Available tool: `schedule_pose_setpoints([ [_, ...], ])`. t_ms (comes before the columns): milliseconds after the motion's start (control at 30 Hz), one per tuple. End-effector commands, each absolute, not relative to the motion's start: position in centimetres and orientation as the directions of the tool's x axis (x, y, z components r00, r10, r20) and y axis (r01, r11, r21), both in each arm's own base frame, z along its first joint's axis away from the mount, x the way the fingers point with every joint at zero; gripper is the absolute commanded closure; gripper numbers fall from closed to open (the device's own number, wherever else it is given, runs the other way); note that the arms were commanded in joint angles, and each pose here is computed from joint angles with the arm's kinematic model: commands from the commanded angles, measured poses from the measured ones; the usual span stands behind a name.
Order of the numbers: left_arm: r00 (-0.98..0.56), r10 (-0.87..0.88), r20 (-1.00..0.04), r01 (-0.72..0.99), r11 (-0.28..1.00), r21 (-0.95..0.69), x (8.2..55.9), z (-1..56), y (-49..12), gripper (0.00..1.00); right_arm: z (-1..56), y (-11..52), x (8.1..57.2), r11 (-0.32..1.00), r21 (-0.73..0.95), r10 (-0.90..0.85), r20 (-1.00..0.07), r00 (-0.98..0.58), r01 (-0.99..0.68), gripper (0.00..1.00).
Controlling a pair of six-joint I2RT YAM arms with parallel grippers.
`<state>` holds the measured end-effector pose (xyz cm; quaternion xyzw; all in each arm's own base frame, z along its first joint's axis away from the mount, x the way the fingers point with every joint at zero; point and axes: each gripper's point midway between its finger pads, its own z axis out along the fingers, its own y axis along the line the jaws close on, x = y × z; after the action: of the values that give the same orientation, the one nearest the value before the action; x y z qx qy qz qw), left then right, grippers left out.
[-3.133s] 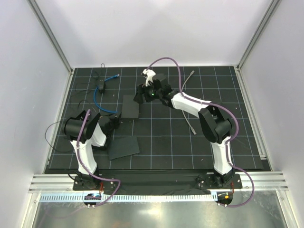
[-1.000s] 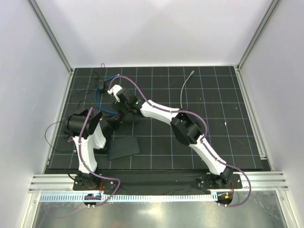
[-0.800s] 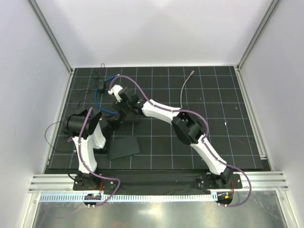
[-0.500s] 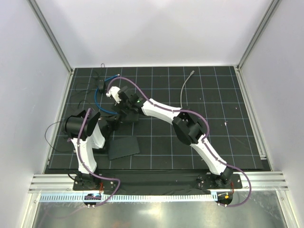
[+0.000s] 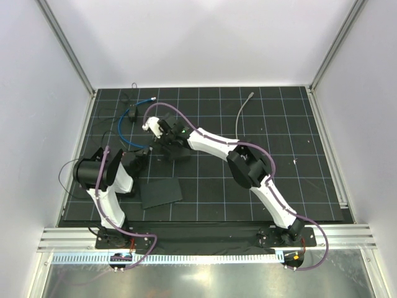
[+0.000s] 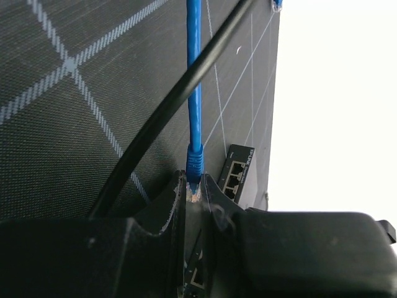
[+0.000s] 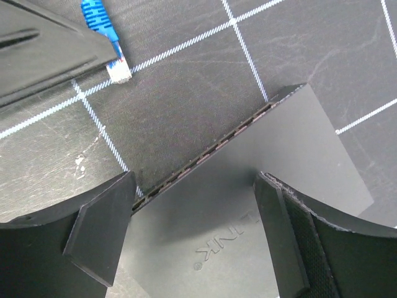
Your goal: Pull the plug from the switch port
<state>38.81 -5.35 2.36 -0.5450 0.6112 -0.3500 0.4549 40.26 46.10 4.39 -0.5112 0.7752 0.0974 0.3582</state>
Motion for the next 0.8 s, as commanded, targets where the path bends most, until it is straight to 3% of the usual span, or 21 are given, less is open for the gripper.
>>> schedule_pose_setpoints([
  [0,-0.001,-0.967,-0.254,-0.333,0.24,-0.912,39.3,3.3,-5.0,1.0,5.6,46.1,39.4,0.504,-0.092,-0.633,-0.715,-0.295,-0.859,0.14],
  [167,-0.09,-0.951,-0.295,-0.253,0.308,-0.917,40.7,7.5,-6.7,1.0,11.5,46.4,40.3,0.586,-0.023,-0.424,-0.86,-0.283,-0.81,0.12],
  [300,-0.182,-0.917,-0.354,-0.217,0.389,-0.895,40.8,10.7,-8.0,1.0,14.0,45.2,41.0,0.617,0.072,-0.282,-0.91,-0.305,-0.784,0.1],
  [567,-0.349,-0.815,-0.463,-0.112,0.527,-0.842,38.8,19.4,-10.3,1.0,16.0,41.6,43.2,0.669,0.239,-0.095,-0.912,-0.4,-0.704,0.09],
  [600,-0.341,-0.808,-0.48,-0.045,0.525,-0.85,38.6,22.7,-10.7,1.0,16.1,41.0,43.2,0.677,0.26,-0.071,-0.908,-0.413,-0.688,0.09],
  [767,-0.43,-0.744,-0.512,0.049,0.547,-0.836,37.2,28.3,-12.4,1.0,17.8,40.4,43.3,0.665,0.311,0.0,-0.909,-0.416,-0.679,0.09],
])
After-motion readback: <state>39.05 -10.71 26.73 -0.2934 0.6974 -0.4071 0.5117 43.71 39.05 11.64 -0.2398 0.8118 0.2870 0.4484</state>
